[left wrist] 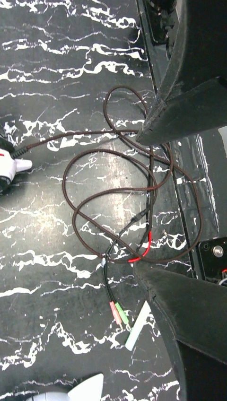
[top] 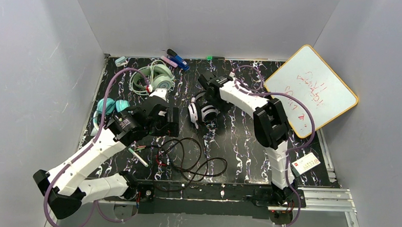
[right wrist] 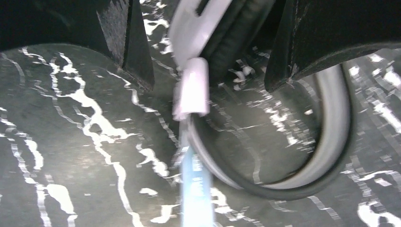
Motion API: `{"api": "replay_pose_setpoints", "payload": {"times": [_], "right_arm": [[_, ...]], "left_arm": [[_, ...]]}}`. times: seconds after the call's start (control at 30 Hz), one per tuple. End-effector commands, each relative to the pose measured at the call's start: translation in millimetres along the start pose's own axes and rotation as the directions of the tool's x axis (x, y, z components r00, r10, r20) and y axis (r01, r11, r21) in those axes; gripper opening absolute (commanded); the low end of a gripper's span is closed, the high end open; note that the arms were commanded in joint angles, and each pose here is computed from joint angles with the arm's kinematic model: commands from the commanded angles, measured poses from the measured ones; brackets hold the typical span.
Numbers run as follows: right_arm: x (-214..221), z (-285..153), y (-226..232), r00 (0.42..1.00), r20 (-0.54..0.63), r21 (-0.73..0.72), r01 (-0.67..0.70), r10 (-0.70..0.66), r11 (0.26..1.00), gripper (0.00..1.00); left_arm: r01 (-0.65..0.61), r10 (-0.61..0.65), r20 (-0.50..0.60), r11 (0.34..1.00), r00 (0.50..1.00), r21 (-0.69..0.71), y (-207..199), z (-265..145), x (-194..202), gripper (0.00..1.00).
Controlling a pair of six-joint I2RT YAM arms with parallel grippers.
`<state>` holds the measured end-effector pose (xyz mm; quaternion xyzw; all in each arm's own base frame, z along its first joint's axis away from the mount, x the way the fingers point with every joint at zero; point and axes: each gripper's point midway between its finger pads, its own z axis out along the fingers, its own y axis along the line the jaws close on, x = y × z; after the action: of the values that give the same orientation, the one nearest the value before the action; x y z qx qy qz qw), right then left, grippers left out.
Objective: Wrap the headphones
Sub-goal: Pick up the headphones from the center of the board.
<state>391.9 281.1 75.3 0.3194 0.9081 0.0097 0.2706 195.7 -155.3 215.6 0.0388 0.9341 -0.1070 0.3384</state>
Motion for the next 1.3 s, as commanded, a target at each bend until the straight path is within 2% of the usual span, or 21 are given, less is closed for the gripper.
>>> {"api": "replay_pose_setpoints", "payload": {"times": [0.0, 0.1, 0.13, 0.3, 0.33, 0.4, 0.47, 0.63, 0.73, 0.8, 0.87, 1.03, 1.27], "right_arm": [[-14, -1, -44, 0.996, 0.09, 0.177, 0.002, -0.018, 0.984, 0.95], [-10, 1, -55, 0.996, 0.088, 0.178, 0.01, -0.026, 0.984, 0.89], [-6, 2, -54, 0.997, 0.068, 0.159, 0.031, -0.042, 0.987, 0.81], [3, -5, -29, 0.994, 0.015, -0.049, 0.113, -0.112, 0.992, 0.55], [2, -9, -26, 0.992, 0.02, -0.092, 0.128, -0.127, 0.987, 0.43], [-4, -23, -18, 0.985, 0.046, -0.182, 0.172, -0.167, 0.968, 0.28], [-11, -41, -12, 0.97, 0.089, -0.269, 0.241, -0.225, 0.932, 0.17], [-29, -89, -2, 0.932, 0.2, -0.436, 0.36, -0.302, 0.825, 0.04], [-34, -121, 0, 0.906, 0.26, -0.522, 0.422, -0.334, 0.741, 0.01], [-32, -142, 4, 0.882, 0.304, -0.599, 0.47, -0.359, 0.648, 0.01], [-32, -154, 2, 0.879, 0.327, -0.634, 0.476, -0.347, 0.609, 0.01], [-32, -170, -4, 0.873, 0.346, -0.665, 0.486, -0.342, 0.567, 0.01], [-29, -177, -10, 0.853, 0.357, -0.654, 0.519, -0.382, 0.55, 0.01]], "left_arm": [[0.007, -0.004, 0.033, 0.997, 0.999, -0.083, 21, -12, -3, 0.98], [-0.006, 0.011, 0.051, 0.994, 0.999, -0.105, 28, -17, -6, 0.98], [-0.011, 0.017, 0.049, 0.994, 0.999, -0.109, 28, -17, -6, 0.98], [-0.03, 0.034, 0.026, 0.99, 0.999, -0.134, 31, -12, -4, 0.98], [-0.031, 0.035, 0.024, 0.99, 0.999, -0.136, 31, -13, -4, 0.99], [-0.04, 0.044, 0.028, 0.99, 0.999, -0.132, 31, -17, -6, 0.98], [-0.052, 0.058, 0.043, 0.989, 0.997, -0.136, 33, -22, -10, 0.98], [-0.127, 0.133, 0.055, 0.987, 0.99, -0.102, 30, -32, -18, 0.98], [-0.184, 0.182, 0.075, 0.983, 0.981, 0.018, 10, -36, -22, 0.98], [-0.221, 0.212, 0.113, 0.972, 0.971, 0.082, -2, -36, -28, 0.98], [-0.241, 0.221, 0.153, 0.963, 0.963, 0.122, -14, -35, -37, 0.96], [-0.258, 0.232, 0.189, 0.958, 0.954, 0.128, -30, -18, -55, 0.95], [-0.242, 0.199, 0.261, 0.96, 0.945, 0.143, -57, -10, -95, 0.92]]}}
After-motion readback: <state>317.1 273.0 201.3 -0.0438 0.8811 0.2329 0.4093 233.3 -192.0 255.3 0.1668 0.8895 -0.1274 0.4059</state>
